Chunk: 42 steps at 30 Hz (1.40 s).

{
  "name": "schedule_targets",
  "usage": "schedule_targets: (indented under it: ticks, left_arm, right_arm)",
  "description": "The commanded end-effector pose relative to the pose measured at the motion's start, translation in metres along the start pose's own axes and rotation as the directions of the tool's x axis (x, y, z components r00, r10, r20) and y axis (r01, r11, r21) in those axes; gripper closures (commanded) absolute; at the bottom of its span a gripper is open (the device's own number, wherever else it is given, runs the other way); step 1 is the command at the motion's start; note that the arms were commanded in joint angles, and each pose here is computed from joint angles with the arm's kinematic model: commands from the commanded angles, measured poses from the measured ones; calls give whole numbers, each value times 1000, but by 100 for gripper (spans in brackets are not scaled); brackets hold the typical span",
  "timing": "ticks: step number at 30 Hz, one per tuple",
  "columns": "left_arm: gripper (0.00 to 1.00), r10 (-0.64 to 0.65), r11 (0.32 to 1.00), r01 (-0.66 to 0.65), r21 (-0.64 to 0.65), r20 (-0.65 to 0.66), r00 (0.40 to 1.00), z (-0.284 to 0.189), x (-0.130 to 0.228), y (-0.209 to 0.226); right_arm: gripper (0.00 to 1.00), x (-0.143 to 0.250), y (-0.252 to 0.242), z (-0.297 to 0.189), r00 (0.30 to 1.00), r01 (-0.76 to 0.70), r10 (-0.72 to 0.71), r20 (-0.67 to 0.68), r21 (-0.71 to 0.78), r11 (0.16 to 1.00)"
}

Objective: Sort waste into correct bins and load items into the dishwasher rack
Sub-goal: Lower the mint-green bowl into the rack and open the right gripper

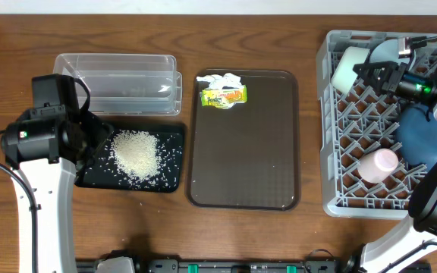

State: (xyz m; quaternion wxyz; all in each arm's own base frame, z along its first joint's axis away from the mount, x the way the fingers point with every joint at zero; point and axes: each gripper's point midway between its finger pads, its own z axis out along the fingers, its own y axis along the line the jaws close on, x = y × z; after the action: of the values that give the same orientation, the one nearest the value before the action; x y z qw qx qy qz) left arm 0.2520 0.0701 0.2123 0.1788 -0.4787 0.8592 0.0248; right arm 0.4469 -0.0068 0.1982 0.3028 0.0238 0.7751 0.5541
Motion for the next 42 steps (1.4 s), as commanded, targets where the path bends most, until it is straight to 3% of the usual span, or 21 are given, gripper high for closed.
schedule_targets:
  ticks: [1,18,24,27,30,32,34,42]
  left_arm:
    - [12,-14,1000,14,-1,13,1000,-3,-4,0]
    - [12,-14,1000,14,-1,13,1000,-3,-4,0]
    - [12,-15,1000,15,-1,13,1000,-3,-4,0]
    - [12,-14,1000,14,-1,13,1000,-3,-4,0]
    - [12,-15,1000,15,-1,13,1000,-3,-4,0]
    - [12,-15,1000,15,-1,13,1000,-3,-4,0]
    - [12,-14,1000,14,-1,13,1000,-3,-4,0]
    - [12,-14,1000,14,-1,13,1000,-3,-4,0]
  right_arm:
    - [99,2,-7,2,1000,-19,19,-4,0,1000]
    - [98,11,-29,2,993,-116,116,-17,-5,993]
    - [92,19,-59,-23,974,-225,223,27,191,956]
    - [80,22,-61,-40,971,-240,236,49,266,934]
    - [49,21,-55,-57,968,-250,236,81,317,915]
    - [38,19,-46,-69,969,-245,222,105,349,905]
    - [34,17,-37,-81,970,-240,205,130,399,885]
    - [39,10,13,-124,969,-197,60,239,605,771]
